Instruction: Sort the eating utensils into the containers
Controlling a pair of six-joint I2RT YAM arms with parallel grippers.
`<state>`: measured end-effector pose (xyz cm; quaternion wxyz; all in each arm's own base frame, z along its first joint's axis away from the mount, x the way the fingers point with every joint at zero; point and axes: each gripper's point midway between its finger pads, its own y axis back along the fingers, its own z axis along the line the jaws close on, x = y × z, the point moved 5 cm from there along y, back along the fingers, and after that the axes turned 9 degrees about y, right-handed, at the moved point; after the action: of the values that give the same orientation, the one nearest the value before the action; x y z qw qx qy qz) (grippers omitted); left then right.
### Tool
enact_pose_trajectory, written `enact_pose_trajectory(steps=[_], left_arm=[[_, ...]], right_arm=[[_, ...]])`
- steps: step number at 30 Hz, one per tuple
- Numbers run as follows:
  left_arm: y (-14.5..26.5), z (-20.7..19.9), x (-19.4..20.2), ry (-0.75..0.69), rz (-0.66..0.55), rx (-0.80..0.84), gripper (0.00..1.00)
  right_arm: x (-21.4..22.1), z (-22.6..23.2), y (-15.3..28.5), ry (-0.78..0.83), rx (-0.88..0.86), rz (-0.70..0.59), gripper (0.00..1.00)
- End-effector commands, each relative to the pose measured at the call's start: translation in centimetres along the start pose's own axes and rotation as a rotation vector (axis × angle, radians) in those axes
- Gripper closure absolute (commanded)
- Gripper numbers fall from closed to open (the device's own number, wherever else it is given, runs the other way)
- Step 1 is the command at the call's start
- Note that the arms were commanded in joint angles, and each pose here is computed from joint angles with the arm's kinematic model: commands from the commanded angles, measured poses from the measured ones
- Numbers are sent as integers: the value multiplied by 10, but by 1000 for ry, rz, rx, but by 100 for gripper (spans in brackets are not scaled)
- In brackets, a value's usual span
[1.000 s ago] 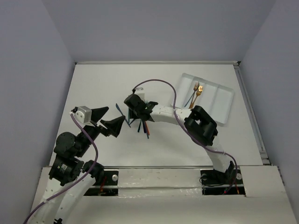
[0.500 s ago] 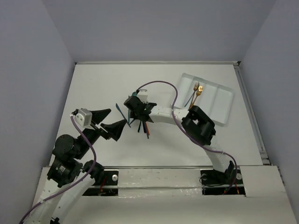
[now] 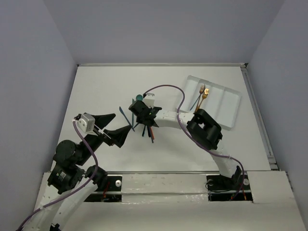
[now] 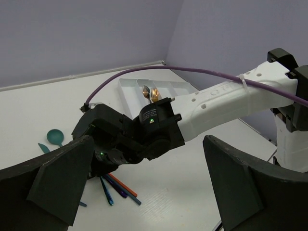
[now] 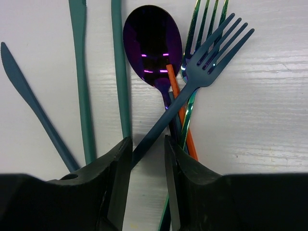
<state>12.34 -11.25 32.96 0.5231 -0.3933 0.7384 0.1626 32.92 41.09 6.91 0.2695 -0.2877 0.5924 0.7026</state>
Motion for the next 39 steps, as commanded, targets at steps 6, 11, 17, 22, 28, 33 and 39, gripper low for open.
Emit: enact_pose_trajectory(steps=[6, 11, 17, 22, 28, 33, 39], left_arm=[[5, -11, -20, -8, -69, 38, 1], [5, -11, -20, -8, -67, 37, 1], [5, -12, -21, -9, -71, 44, 1], [6, -12, -20, -9, -69, 43, 1], [6, -12, -20, -9, -71, 44, 1], [7, -11, -20, -8, -72, 38, 1], [7, -11, -20, -7, -71, 36, 1]], right_arm=[[7, -18, -5, 8, 87, 3, 69], [10, -24, -3, 34, 108, 12, 72], [14, -26, 0, 59, 90, 31, 69], [18, -25, -3, 77, 94, 56, 65], [15, -30, 2, 91, 109, 51, 74], [12, -30, 4, 93, 111, 44, 87], [-6, -22, 10, 75, 94, -2, 98]])
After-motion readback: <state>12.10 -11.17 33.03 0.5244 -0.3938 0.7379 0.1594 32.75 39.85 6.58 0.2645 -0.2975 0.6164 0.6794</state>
